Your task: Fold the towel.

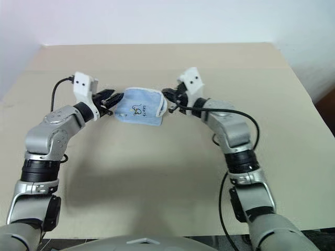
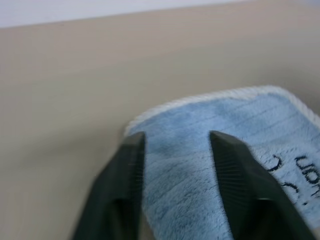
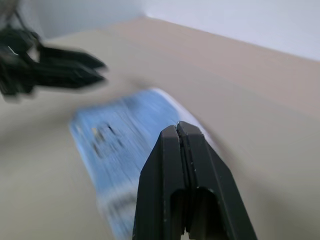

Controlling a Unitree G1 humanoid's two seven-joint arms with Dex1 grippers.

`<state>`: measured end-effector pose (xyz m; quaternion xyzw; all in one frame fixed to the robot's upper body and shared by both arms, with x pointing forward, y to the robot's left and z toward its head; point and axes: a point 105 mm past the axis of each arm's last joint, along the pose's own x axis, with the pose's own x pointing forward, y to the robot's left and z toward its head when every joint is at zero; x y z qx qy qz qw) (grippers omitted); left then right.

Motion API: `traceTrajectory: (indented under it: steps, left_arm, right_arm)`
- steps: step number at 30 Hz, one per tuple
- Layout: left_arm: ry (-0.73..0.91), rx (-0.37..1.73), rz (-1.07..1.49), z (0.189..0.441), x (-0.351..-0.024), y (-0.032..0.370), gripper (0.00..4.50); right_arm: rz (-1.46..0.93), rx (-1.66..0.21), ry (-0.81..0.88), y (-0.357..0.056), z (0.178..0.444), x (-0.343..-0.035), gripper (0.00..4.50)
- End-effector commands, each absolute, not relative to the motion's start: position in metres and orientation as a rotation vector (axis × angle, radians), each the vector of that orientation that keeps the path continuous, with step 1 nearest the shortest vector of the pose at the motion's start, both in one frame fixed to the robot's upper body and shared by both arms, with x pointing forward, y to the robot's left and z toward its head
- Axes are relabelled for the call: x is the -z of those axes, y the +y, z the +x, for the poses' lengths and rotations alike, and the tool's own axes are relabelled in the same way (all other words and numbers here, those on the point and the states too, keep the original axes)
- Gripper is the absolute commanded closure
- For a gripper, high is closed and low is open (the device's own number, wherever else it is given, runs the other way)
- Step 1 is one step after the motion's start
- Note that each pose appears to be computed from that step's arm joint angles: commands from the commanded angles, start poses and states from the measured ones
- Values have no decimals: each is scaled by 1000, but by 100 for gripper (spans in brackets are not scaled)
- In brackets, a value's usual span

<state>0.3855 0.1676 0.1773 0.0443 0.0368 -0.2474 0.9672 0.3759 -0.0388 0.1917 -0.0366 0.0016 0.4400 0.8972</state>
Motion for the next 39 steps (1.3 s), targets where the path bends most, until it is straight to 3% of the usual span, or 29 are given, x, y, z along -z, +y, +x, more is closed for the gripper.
traceTrajectory:
  steps: [1, 3, 9, 13, 16, 20, 24, 30, 38, 39]
  left_arm:
    - [26, 563, 125, 385, -187, 154, 381]
    - [76, 586, 161, 383, -174, 150, 447]
    - [241, 598, 335, 375, -129, 160, 447]
    - [293, 577, 405, 371, -111, 168, 447]
    - [217, 565, 330, 373, -126, 165, 447]
    - [-17, 536, 64, 371, -181, 170, 447]
    - [-50, 412, 25, 371, -192, 203, 447]
    - [-30, 303, 69, 373, -187, 229, 450]
    - [-19, 294, 95, 373, -184, 229, 450]
    - [-22, 296, 94, 372, -185, 229, 450]
  right_arm:
    - [-70, -898, 21, -27, 387, -189, 450]
    - [-63, -900, 110, -18, 392, -168, 450]
    - [-102, -888, 279, -13, 391, -117, 450]
    - [-112, -873, 291, -18, 390, -108, 450]
    - [-103, -867, 203, -23, 390, -125, 450]
    - [-68, -850, 80, -40, 384, -158, 450]
    - [47, -834, 106, -61, 375, -170, 450]
    - [282, -819, 263, -65, 373, -163, 267]
    - [584, -788, 487, -53, 383, -146, 3]
    - [603, -782, 519, -51, 383, -142, 3]
